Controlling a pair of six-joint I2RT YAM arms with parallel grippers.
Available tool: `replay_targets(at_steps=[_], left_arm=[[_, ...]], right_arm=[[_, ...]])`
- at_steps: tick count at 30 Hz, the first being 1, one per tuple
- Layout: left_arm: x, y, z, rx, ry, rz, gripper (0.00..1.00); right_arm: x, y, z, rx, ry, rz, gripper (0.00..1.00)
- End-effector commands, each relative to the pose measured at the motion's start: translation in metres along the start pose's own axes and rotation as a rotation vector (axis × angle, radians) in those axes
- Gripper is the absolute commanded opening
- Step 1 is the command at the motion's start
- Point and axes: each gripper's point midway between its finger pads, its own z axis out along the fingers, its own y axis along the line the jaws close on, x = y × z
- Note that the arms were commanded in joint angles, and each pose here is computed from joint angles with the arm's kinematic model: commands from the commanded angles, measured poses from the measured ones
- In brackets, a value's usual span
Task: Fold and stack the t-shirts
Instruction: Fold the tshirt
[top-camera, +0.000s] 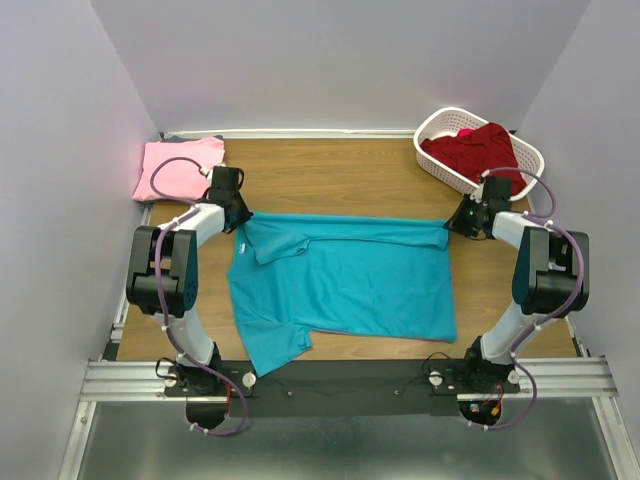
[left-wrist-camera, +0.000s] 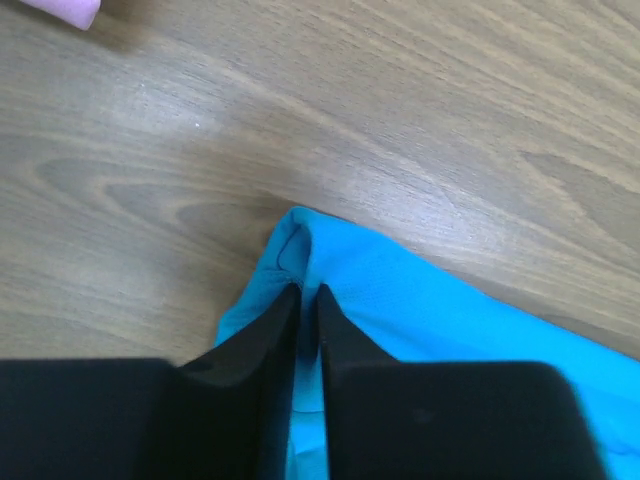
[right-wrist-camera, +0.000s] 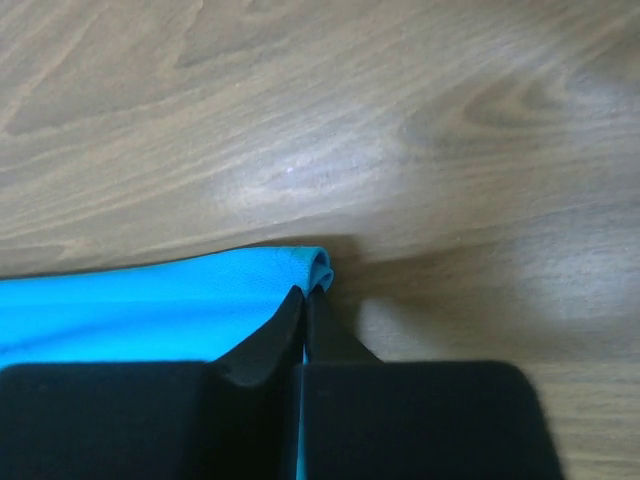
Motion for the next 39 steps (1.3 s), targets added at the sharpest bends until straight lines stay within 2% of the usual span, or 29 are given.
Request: replay_targets(at_steps=[1,3,4,5,7,10,12,15,20,23,28,31,35,39], left_arm=[[-0.001,0.012,0.004,-0.049,-0.004,0.020,0.35],[0.001,0.009,0.000,-0.030,0.001,0.018,0.50],[-0.004,0.005,-0.008,-0.014,-0.018,0.015,0.63],[-0.005,0.003,-0.014,-0.003,-0.024,0.017,0.69],[-0.018,-0.004,-0.032,0.024,-0.070,0.006,0.83],[-0.034,-0.010,-0.062,0.057,-0.136,-0.004,0.91],[-0.036,-0.012,-0.079,0.061,-0.160,-0.001,0.91],[-0.032,-0.028,-0.108,0.117,-0.200,0.027,0.89],[0.016,-0.069,-0.136,0.288,-0.127,0.057,0.88],[0.049,-0.083,-0.132,0.350,-0.062,0.073,0.85],[0.068,-0.090,-0.113,0.328,-0.011,0.126,0.80],[0.063,-0.095,-0.111,0.327,-0.012,0.141,0.79],[0.053,-0.090,-0.110,0.282,-0.048,0.164,0.78],[0.056,-0.082,-0.111,0.264,-0.049,0.173,0.78]], right_arm=[[-0.012,-0.002,0.004,-0.004,-0.006,-0.031,0.13],[-0.011,0.003,0.000,-0.021,0.000,-0.034,0.23],[-0.013,0.008,-0.006,-0.025,-0.002,-0.040,0.34],[-0.015,0.011,-0.009,-0.024,-0.007,-0.044,0.39],[-0.019,0.019,-0.023,-0.005,-0.029,-0.055,0.46],[-0.026,0.024,-0.041,0.035,-0.074,-0.055,0.46],[-0.031,0.031,-0.057,0.018,-0.111,-0.042,0.46],[-0.020,0.047,-0.068,-0.063,-0.096,-0.009,0.45],[0.007,0.038,-0.074,-0.039,-0.073,0.066,0.48],[0.014,0.038,-0.073,-0.052,-0.059,0.074,0.48],[0.004,0.052,-0.066,-0.129,-0.068,0.099,0.44],[0.004,0.057,-0.058,-0.158,-0.045,0.113,0.42],[0.011,0.057,-0.043,-0.181,-0.011,0.129,0.34],[0.036,0.043,-0.030,-0.144,0.051,0.157,0.29]])
